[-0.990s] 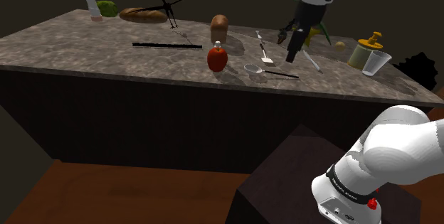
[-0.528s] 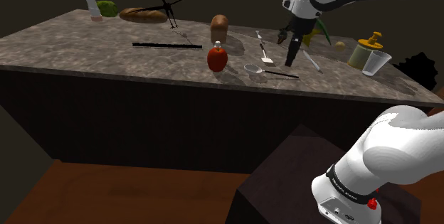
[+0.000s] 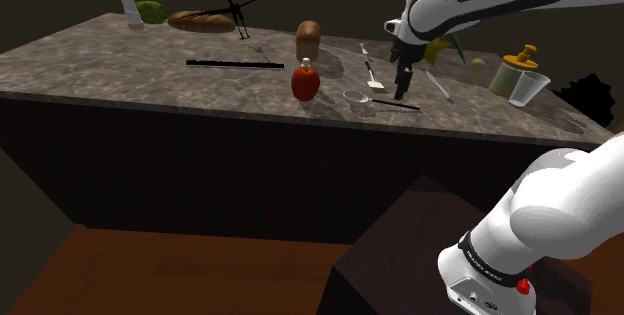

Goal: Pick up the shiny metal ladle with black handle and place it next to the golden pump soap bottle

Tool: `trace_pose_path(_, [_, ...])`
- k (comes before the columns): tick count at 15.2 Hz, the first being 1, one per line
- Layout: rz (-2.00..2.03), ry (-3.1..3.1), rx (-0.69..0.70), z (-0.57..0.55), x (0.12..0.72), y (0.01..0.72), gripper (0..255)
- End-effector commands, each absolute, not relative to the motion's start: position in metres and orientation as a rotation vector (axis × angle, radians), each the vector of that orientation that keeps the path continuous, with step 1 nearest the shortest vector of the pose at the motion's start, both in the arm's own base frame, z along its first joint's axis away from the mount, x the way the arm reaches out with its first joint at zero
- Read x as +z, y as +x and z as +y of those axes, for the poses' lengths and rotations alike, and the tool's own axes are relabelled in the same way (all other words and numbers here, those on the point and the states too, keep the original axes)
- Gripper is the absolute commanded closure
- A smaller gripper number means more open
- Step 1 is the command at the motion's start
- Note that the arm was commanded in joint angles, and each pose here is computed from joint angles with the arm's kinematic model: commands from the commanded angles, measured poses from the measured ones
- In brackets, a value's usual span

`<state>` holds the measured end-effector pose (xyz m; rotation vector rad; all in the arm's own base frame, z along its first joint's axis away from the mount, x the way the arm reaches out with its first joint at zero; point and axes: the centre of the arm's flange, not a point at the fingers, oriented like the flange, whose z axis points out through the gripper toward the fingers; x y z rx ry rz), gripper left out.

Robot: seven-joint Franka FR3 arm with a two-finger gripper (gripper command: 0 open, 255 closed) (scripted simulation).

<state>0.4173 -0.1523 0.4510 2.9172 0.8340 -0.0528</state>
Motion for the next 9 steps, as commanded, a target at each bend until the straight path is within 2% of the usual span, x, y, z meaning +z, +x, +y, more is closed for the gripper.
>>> trace_pose_path(1, [0.896, 2.892, -0.061, -0.172, 0.438, 0.431, 0])
trace_pose_path(9, [1.125, 2.793, -0.098, -0.231, 0.377, 0.492, 0])
